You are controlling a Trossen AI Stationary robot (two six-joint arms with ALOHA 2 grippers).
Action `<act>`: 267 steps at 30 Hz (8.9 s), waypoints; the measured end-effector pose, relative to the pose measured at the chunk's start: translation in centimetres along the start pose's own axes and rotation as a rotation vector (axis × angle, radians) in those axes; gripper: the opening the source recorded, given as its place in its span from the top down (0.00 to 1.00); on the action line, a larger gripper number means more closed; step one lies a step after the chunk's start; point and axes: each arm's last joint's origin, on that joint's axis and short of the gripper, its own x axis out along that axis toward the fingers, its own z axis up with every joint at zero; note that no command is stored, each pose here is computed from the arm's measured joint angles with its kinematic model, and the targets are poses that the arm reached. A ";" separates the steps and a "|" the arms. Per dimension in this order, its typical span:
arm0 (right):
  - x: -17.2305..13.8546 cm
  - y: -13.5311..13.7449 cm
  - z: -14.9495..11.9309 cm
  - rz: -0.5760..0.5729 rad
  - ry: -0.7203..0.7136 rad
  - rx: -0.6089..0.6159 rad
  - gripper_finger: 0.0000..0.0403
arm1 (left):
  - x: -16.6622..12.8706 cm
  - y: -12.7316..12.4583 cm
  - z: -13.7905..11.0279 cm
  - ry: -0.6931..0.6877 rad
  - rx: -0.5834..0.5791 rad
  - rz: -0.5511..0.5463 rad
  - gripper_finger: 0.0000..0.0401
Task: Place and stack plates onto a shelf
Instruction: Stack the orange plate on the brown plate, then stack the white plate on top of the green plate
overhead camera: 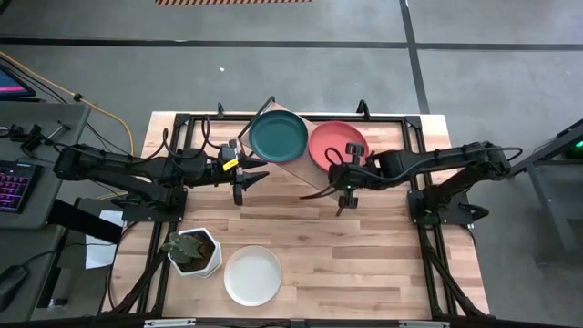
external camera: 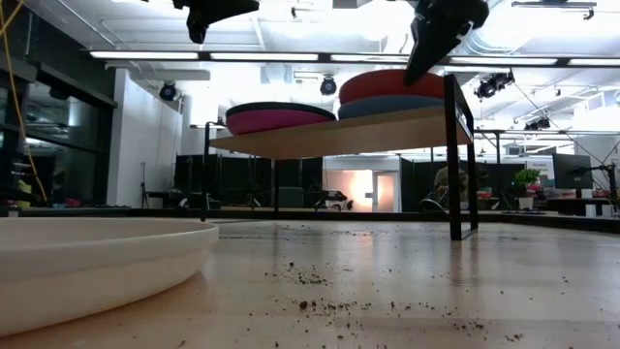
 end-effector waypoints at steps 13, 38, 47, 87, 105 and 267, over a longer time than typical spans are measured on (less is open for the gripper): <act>0.0 0.0 0.4 0.004 -0.042 0.056 0.83 | 0.0 0.0 0.0 0.000 -0.001 -0.001 0.63; -3.0 -12.5 -2.7 -0.233 -0.073 0.376 0.97 | 0.0 0.0 0.0 0.004 0.000 -0.001 0.63; 1.3 -18.9 -7.2 -0.071 -0.112 0.950 1.00 | 0.0 0.0 0.0 0.003 -0.003 0.000 0.63; -7.6 -11.9 -7.7 0.277 -0.635 0.649 1.00 | 0.0 0.1 0.0 -0.001 -0.051 0.021 0.63; -7.3 -7.4 -8.5 0.368 -0.922 0.640 1.00 | 0.0 0.1 0.0 -0.002 -0.052 0.022 0.63; -3.5 -6.2 -7.3 0.398 -0.675 0.671 1.00 | 6.3 17.0 5.3 0.793 -0.409 0.710 0.93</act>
